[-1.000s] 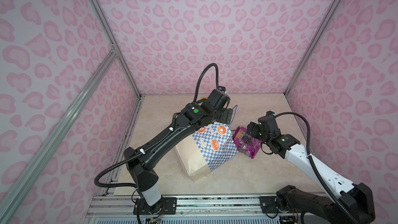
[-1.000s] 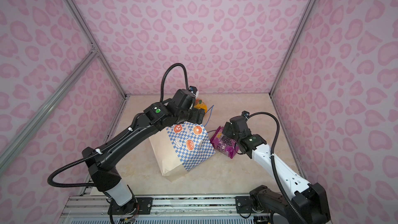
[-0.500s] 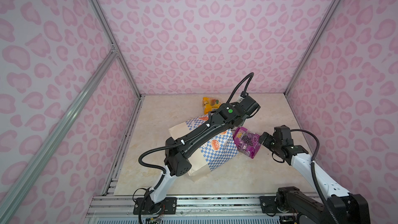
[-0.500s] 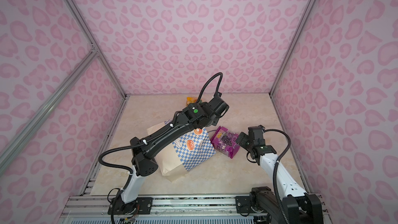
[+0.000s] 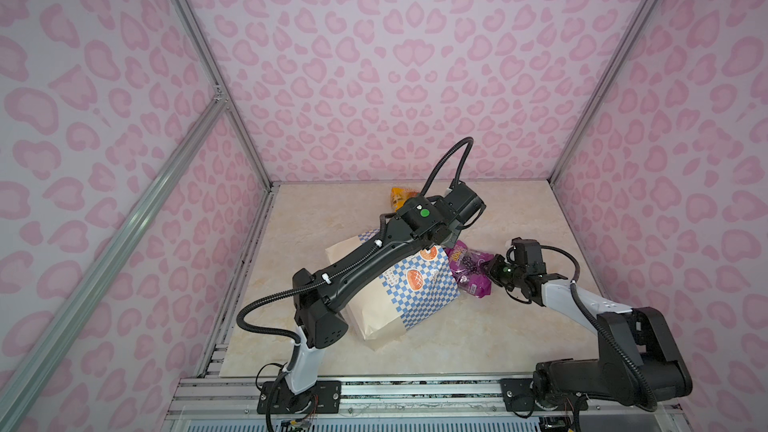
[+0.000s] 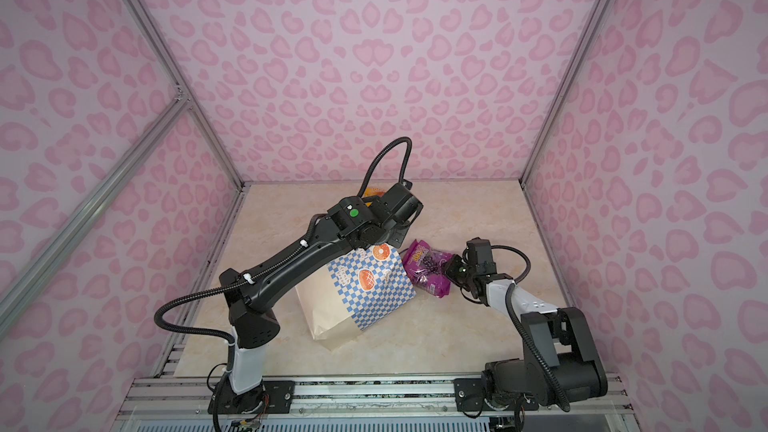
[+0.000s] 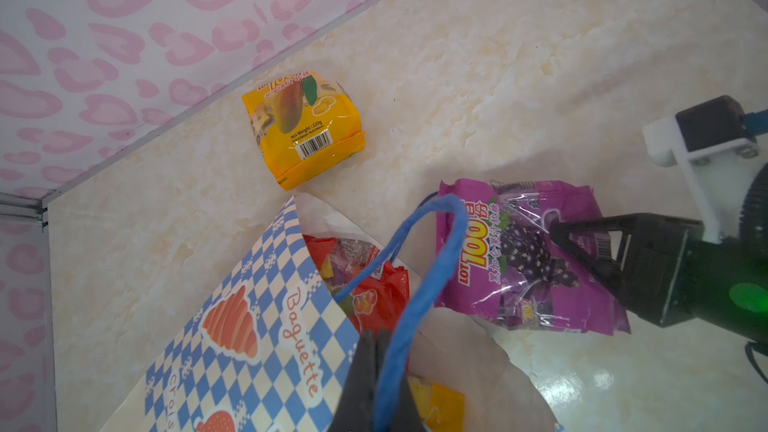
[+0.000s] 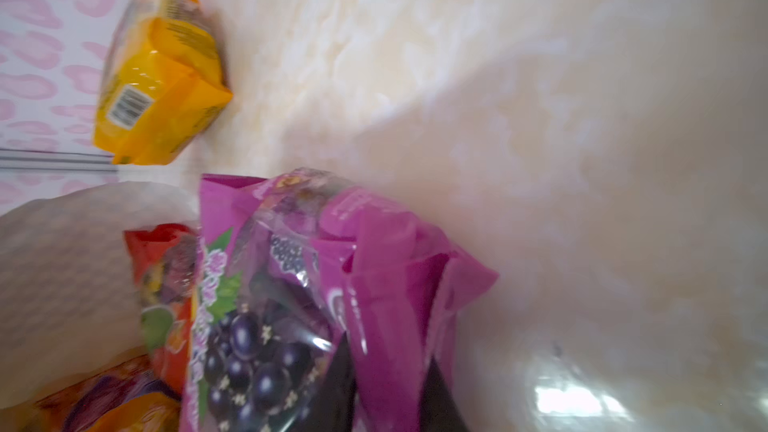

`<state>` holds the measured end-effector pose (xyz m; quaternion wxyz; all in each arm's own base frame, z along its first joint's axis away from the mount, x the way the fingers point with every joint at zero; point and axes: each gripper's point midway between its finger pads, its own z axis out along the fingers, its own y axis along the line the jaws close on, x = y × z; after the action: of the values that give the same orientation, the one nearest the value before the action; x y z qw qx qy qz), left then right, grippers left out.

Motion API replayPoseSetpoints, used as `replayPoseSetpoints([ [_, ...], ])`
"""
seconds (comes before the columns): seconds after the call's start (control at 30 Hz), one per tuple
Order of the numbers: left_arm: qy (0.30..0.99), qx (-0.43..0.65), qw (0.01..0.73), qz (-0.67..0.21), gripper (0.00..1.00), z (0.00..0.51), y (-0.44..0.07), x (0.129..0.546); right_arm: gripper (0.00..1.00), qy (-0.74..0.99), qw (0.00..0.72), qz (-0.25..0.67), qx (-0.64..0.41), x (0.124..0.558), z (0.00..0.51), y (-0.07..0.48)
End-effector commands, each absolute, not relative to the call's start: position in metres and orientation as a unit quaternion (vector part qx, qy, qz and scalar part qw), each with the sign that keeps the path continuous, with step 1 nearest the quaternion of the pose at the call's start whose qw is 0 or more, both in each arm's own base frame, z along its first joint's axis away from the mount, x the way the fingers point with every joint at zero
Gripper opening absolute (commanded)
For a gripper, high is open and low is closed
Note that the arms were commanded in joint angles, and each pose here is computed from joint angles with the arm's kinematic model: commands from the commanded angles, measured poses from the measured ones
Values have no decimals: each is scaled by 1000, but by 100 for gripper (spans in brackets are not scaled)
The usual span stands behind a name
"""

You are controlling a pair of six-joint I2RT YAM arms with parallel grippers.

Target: Place the snacks into the paper bag

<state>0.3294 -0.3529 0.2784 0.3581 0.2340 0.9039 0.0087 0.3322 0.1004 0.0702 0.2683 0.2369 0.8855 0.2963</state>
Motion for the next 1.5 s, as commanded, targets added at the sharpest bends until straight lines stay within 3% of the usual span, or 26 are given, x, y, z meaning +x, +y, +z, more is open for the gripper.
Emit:
replayPoseSetpoints([
  [0.0,901,265,342,19,4,282,-339,318,0,883,278,314,211,329,90,110],
  [0.3,900,280,335,2,3,295,-331,305,0,824,359,413,149,353,196,138],
  [0.57,904,265,335,11,3,297,-317,301,0,772,336,534,71,351,258,201],
  [0.73,901,255,352,5,3,310,-314,303,0,763,277,582,46,326,244,227],
  [0.97,897,262,355,-23,3,318,-319,295,0,801,201,563,-29,321,194,296],
  [1.2,893,275,357,-29,3,316,-326,292,0,883,119,448,-76,330,95,342],
  [1.3,890,267,368,-20,3,320,-321,295,21,887,115,440,-74,330,82,343],
  [1.37,890,264,373,-9,3,321,-317,297,42,891,135,427,-72,333,86,336],
  [1.47,891,262,371,8,3,315,-311,299,60,893,159,413,-80,336,100,329],
])
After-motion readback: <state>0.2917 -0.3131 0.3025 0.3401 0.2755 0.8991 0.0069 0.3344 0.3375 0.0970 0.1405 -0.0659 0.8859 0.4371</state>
